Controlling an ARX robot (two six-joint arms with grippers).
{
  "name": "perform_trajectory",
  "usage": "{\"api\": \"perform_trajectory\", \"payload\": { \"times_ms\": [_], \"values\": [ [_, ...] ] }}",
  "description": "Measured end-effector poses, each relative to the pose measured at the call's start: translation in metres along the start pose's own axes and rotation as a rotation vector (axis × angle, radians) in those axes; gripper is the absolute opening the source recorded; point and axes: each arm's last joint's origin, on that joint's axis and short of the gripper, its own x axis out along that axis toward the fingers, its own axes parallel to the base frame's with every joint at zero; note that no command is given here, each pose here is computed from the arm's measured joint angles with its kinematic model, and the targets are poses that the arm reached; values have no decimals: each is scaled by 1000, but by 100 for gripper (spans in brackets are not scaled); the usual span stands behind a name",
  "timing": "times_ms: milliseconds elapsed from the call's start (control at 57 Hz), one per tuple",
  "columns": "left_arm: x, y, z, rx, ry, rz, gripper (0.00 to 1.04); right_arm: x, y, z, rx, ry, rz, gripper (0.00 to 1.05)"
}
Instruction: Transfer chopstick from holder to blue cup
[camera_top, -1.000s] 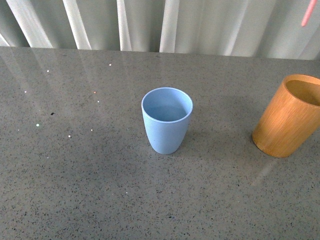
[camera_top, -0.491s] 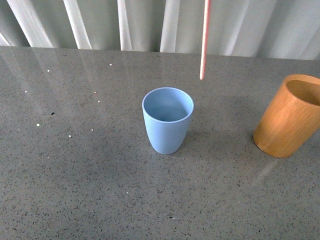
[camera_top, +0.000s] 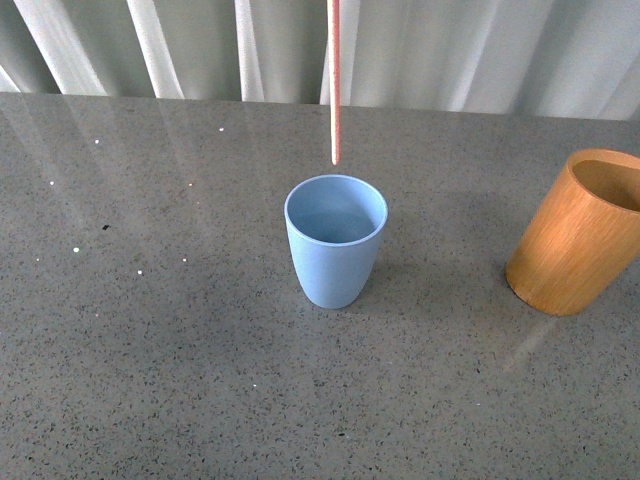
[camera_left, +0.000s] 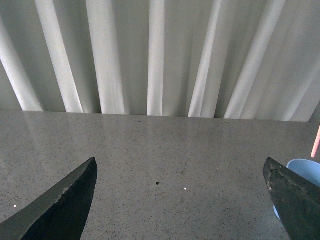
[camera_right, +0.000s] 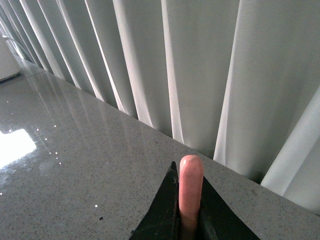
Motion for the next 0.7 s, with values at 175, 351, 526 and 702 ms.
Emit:
{"api": "perform_trajectory", "payload": {
  "times_ms": [175,351,526,702],
  "values": [
    [0,0,0,0,0,0,98,5,3,-8,0,8,2,2],
    [0,0,0,0,0,0,98,11,2,-17,10,15,-7,2],
    [0,0,0,0,0,0,98,14,1,-26,21,25,-9,2],
    [0,0,0,0,0,0,98,17,-1,-34,27,35,-11,2]
  ]
}}
